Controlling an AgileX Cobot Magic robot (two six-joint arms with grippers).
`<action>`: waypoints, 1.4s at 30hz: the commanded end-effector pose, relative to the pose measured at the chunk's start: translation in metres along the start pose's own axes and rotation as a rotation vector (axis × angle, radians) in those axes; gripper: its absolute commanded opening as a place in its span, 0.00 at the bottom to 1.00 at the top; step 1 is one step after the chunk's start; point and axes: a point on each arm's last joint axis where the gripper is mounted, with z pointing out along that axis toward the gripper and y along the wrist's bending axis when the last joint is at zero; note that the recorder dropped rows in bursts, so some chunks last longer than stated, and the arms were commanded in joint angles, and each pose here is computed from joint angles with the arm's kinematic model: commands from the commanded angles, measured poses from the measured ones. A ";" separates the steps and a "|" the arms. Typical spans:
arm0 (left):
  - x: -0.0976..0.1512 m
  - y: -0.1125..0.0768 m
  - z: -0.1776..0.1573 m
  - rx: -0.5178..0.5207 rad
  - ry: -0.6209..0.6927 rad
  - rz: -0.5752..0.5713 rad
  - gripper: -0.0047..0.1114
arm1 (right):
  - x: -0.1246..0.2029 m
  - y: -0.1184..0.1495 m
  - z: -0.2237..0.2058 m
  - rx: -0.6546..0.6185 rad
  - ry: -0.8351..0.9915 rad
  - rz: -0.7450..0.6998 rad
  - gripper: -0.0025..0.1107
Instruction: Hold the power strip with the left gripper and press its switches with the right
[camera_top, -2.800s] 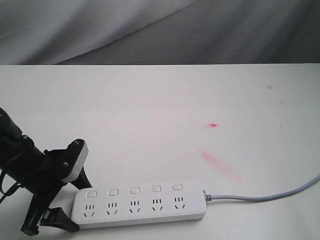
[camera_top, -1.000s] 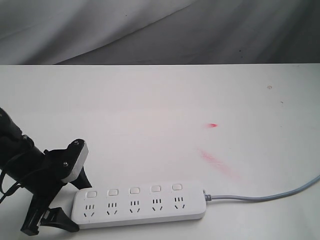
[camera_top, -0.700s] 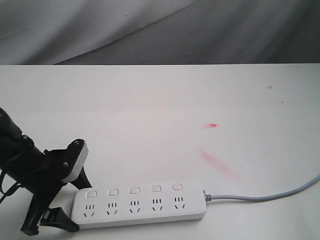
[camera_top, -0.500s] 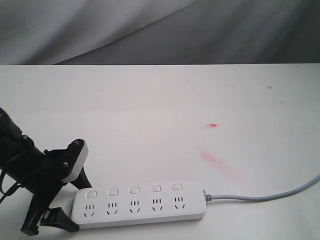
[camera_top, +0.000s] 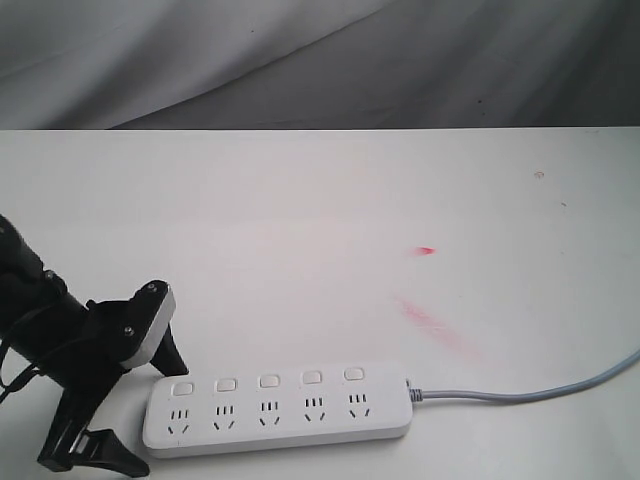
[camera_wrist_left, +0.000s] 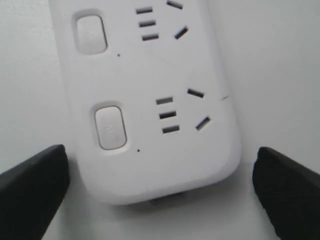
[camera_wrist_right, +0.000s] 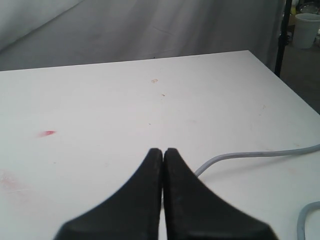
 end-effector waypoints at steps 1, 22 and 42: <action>0.002 -0.001 0.001 0.001 0.033 0.025 0.94 | 0.000 -0.001 0.000 0.012 -0.008 -0.009 0.02; -0.154 -0.104 -0.252 -0.781 -0.662 -0.169 0.93 | 0.000 -0.001 0.000 0.012 -0.008 -0.011 0.02; -0.168 -0.210 -0.269 -0.733 -0.803 -0.115 0.04 | 0.000 -0.001 0.000 0.012 -0.008 -0.011 0.02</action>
